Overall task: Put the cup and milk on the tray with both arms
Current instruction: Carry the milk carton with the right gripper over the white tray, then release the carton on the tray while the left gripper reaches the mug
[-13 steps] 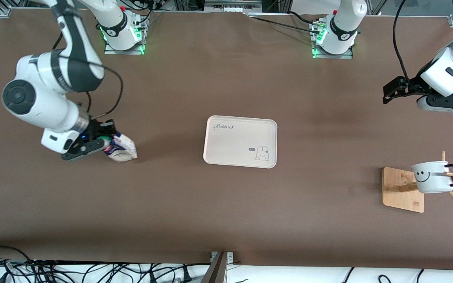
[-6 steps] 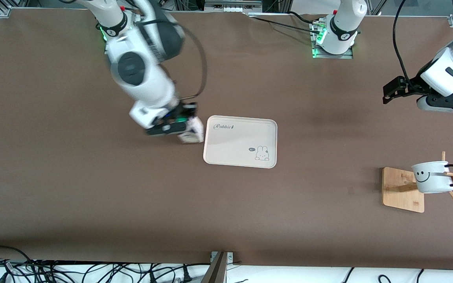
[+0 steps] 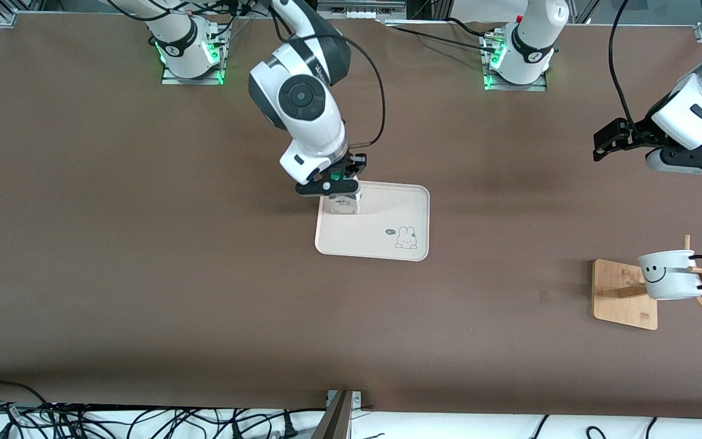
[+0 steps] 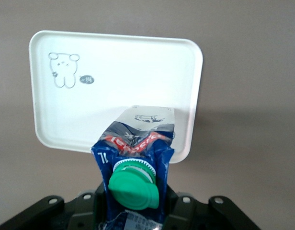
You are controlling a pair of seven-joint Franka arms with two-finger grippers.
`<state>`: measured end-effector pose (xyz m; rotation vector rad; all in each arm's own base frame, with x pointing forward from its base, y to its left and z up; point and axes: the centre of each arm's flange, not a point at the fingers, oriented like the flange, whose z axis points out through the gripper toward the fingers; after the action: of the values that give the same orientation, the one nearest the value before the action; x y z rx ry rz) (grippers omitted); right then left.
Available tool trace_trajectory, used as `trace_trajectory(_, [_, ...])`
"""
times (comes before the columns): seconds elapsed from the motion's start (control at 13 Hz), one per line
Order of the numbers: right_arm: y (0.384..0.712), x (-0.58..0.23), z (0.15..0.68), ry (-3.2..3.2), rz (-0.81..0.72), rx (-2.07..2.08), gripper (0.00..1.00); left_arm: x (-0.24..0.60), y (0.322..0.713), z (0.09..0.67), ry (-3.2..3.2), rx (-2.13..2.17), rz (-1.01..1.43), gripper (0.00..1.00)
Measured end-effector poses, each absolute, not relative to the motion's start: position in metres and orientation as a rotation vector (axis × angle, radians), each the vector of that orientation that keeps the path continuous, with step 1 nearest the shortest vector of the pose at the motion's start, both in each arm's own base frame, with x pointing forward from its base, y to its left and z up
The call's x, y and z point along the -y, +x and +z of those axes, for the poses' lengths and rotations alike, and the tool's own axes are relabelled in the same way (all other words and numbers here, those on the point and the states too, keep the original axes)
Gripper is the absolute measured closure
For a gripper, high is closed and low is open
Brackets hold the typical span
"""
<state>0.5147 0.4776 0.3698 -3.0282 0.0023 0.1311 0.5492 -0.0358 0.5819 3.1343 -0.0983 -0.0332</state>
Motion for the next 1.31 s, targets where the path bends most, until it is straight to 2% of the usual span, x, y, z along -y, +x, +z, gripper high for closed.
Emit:
trace_trajectory(0.31, [0.523,-0.470,0.363,-3.045,0.122,-0.013,0.62,0.036,0.549,0.582,3.134,0.097,-0.033,0.00])
trace_trajectory(0.62, [0.526,-0.472,0.348,-3.047,0.121,-0.017,0.61,0.031,0.556,0.567,3.135,-0.093,-0.076,0.00])
trace_trajectory(0.85, [0.527,-0.472,0.342,-3.048,0.121,-0.019,0.57,0.034,0.562,0.555,3.048,-0.150,-0.108,0.00])
trace_trajectory(0.92, [0.528,-0.472,0.342,-3.047,0.118,-0.020,0.52,0.031,0.563,0.553,3.031,-0.166,-0.114,0.00])
trace_trajectory(1.31, [0.556,-0.449,0.381,-3.024,0.010,-0.079,0.01,0.024,0.567,0.545,3.017,-0.219,-0.149,0.00])
